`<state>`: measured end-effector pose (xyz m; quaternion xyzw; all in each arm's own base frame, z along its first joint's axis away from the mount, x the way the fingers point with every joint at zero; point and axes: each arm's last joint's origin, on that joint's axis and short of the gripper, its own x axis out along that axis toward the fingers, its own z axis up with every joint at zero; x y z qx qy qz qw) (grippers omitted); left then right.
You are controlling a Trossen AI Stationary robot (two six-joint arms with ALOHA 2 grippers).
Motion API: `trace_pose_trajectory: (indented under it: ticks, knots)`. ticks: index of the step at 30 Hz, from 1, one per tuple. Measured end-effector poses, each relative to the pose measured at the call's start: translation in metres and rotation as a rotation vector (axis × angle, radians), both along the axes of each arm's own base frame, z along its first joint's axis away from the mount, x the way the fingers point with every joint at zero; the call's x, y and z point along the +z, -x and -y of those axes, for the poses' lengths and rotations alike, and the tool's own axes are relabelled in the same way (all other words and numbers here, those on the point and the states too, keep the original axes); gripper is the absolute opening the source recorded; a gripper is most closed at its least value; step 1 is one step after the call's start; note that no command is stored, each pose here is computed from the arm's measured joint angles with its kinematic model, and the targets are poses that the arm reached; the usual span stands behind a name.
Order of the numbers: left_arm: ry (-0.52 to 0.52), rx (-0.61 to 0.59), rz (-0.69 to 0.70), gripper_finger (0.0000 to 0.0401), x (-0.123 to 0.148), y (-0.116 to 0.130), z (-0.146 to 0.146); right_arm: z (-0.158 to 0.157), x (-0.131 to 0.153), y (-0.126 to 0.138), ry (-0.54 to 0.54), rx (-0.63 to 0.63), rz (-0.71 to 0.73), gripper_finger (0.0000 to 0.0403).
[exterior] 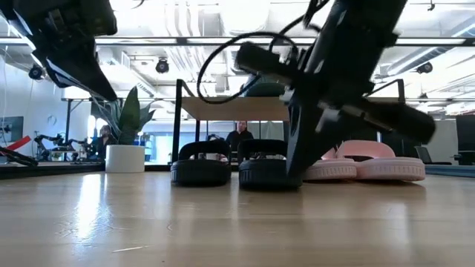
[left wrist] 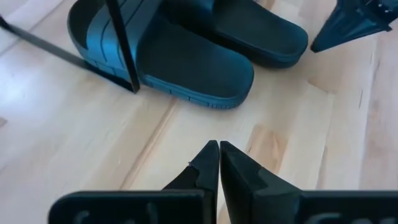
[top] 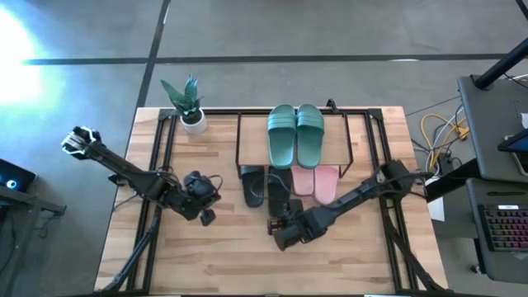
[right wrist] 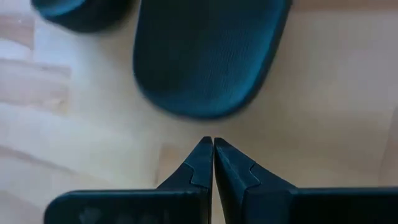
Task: Pick and place slides into the shelf
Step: Move the black slippers under the shelf
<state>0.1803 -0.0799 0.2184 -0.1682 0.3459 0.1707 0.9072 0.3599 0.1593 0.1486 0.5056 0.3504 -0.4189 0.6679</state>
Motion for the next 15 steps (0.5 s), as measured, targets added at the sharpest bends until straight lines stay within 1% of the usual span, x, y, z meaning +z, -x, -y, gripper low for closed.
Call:
trace_pose_trajectory:
  ticks: [5,10,12,15]
  knots:
    - [0.018,0.013,0.002,0.0,-0.003,0.003,-0.002,0.021,-0.004,-0.005,0.053,0.012,-0.029,0.0008]
    - [0.024,0.009,0.003,0.0,-0.004,0.001,0.0,0.039,-0.004,-0.01,0.134,-0.026,-0.018,0.0009]
    - [0.037,0.003,0.012,0.0,-0.005,-0.001,0.001,0.044,-0.004,-0.012,0.14,-0.033,-0.018,0.0009]
    - [0.047,0.0,0.02,0.0,-0.007,-0.005,0.004,0.046,-0.002,-0.014,0.138,-0.001,-0.027,0.0009]
